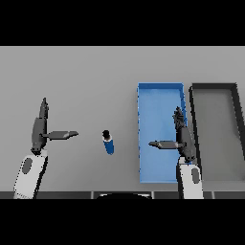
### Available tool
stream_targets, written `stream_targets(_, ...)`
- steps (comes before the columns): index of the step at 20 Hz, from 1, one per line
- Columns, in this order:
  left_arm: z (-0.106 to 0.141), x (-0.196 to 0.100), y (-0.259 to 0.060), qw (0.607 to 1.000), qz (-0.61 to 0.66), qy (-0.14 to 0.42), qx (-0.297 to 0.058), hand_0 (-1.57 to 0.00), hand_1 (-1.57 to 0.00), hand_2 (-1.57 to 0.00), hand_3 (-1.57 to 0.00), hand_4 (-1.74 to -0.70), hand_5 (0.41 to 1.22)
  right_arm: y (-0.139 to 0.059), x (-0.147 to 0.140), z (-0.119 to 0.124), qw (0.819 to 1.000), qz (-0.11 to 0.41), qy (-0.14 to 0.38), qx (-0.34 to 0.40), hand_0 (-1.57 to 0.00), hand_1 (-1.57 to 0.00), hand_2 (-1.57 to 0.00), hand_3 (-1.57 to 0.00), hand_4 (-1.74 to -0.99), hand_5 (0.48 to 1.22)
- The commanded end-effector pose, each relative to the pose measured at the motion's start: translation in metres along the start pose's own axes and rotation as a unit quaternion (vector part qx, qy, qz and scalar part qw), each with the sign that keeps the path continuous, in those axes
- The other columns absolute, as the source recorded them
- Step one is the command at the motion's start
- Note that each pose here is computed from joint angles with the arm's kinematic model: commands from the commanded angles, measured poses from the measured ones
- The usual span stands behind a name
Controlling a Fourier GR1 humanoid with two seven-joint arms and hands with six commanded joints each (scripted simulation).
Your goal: Pick up the blue pipe and place it into the blue bin.
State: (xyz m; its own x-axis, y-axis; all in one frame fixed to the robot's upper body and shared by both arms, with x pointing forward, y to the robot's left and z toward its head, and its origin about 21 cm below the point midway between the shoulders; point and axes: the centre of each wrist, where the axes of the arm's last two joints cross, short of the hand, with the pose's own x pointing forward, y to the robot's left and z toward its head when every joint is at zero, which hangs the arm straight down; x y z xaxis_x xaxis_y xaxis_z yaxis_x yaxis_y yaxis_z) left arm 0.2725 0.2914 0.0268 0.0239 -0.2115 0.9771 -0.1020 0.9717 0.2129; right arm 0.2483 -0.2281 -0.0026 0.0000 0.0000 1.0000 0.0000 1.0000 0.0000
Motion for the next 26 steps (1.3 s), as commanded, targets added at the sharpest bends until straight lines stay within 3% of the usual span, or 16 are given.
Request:
stream_targets(1, 0.000, 0.000, 0.000, 1.000, 0.000, -0.003, 0.000, 0.00, 0.00, 0.00, 0.00, -0.97, 0.593, -0.001, 0.000, 0.000, 1.000, 0.000, 0.000, -0.001, 0.00, 0.00, 0.00, 0.00, -1.205, 0.629)
stream_targets(6, 0.003, 0.004, -0.006, 1.000, 0.000, -0.013, -0.002, 0.00, 0.00, 0.00, 0.00, -0.97, 0.593, -0.008, 0.003, 0.002, 1.000, 0.001, -0.002, -0.002, 0.00, 0.00, 0.00, 0.00, -1.205, 0.629)
stream_targets(8, 0.015, -0.009, 0.022, 0.994, -0.062, -0.028, -0.090, 0.00, 0.00, 0.00, 0.00, -0.96, 0.592, -0.025, 0.009, 0.017, 0.991, 0.112, -0.064, 0.029, 0.00, 0.00, 0.00, 0.00, -1.201, 0.628)
stream_targets(10, 0.014, -0.012, 0.033, 0.988, -0.083, -0.032, -0.125, 0.00, 0.00, 0.00, 0.00, -0.96, 0.590, -0.025, 0.013, 0.026, 0.985, 0.145, -0.075, 0.047, 0.00, 0.00, 0.00, 0.00, -1.197, 0.626)
stream_targets(14, 0.019, -0.012, 0.037, 0.983, -0.077, -0.039, -0.161, 0.00, 0.00, 0.00, 0.00, -0.96, 0.593, -0.022, 0.014, 0.030, 0.985, 0.154, -0.065, 0.048, 0.00, 0.00, 0.00, 0.00, -1.203, 0.625)
stream_targets(18, 0.032, -0.004, 0.036, 0.967, -0.081, -0.042, -0.237, 0.00, 0.00, 0.00, 0.00, -1.01, 0.561, -0.026, 0.014, 0.030, 0.983, 0.161, -0.065, 0.052, 0.00, 0.00, 0.00, 0.00, -1.180, 0.617)
stream_targets(22, 0.049, -0.002, 0.004, 0.943, -0.077, -0.026, -0.322, 0.00, 0.00, 0.00, 0.00, -1.10, 0.510, -0.025, 0.016, 0.031, 0.983, 0.159, -0.066, 0.057, 0.00, 0.00, 0.00, 0.00, -1.173, 0.616)
stream_targets(26, 0.055, -0.004, -0.020, 0.927, -0.094, -0.008, -0.363, 0.00, 0.00, 0.00, 0.00, -1.14, 0.464, -0.028, 0.016, 0.029, 0.985, 0.155, -0.060, 0.050, 0.00, 0.00, 0.00, 0.00, -1.189, 0.619)
